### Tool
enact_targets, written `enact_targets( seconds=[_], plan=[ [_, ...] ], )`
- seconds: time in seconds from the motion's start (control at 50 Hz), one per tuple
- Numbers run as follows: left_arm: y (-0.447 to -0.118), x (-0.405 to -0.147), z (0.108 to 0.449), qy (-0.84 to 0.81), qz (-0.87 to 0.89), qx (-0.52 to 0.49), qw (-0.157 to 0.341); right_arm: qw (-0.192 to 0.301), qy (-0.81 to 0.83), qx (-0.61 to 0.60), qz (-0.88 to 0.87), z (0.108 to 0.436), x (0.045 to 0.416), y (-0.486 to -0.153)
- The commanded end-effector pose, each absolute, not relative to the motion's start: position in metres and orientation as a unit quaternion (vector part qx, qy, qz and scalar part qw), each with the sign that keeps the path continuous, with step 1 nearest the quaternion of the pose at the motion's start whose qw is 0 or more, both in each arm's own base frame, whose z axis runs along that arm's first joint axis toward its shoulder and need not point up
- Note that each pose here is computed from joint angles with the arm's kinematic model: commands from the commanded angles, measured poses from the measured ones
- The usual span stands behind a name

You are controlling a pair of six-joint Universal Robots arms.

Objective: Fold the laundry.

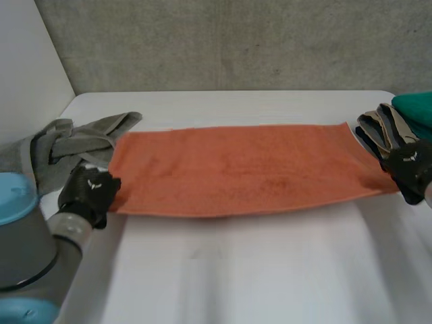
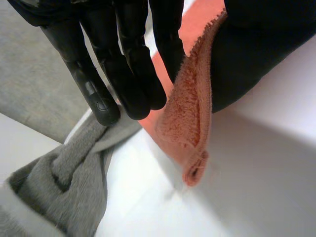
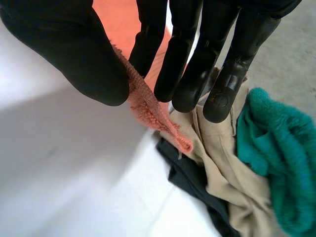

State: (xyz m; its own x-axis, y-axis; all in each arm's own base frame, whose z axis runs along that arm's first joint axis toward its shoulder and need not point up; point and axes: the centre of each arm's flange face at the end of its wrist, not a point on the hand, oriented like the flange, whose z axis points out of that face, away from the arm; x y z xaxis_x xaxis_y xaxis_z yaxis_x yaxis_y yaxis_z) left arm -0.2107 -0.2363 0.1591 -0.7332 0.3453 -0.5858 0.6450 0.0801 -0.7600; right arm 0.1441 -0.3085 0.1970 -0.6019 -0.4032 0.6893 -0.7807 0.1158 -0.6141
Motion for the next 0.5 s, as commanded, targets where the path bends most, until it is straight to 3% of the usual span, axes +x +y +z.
enact_targets(
  seconds=[0.02,0.1,0.22,0.32,0.5],
  plan=[
    [-0.168,-0.193,0.170,0.748,-0.472,0.444,0.141,0.227,-0.710,0.533,0.400,0.207,0.126,-0.253],
    [-0.152,-0.195,0.172,0.747,-0.435,0.488,0.122,0.205,-0.732,0.537,0.367,0.206,0.118,-0.242],
    [-0.212,-0.218,0.173,0.705,-0.518,0.464,0.137,0.236,-0.703,0.536,0.403,0.192,0.123,-0.274],
    [-0.256,-0.234,0.168,0.676,-0.569,0.444,0.149,0.277,-0.649,0.536,0.464,0.183,0.151,-0.315],
    [-0.326,-0.263,0.147,0.622,-0.631,0.429,0.175,0.305,-0.600,0.510,0.535,0.166,0.181,-0.375]
  ],
)
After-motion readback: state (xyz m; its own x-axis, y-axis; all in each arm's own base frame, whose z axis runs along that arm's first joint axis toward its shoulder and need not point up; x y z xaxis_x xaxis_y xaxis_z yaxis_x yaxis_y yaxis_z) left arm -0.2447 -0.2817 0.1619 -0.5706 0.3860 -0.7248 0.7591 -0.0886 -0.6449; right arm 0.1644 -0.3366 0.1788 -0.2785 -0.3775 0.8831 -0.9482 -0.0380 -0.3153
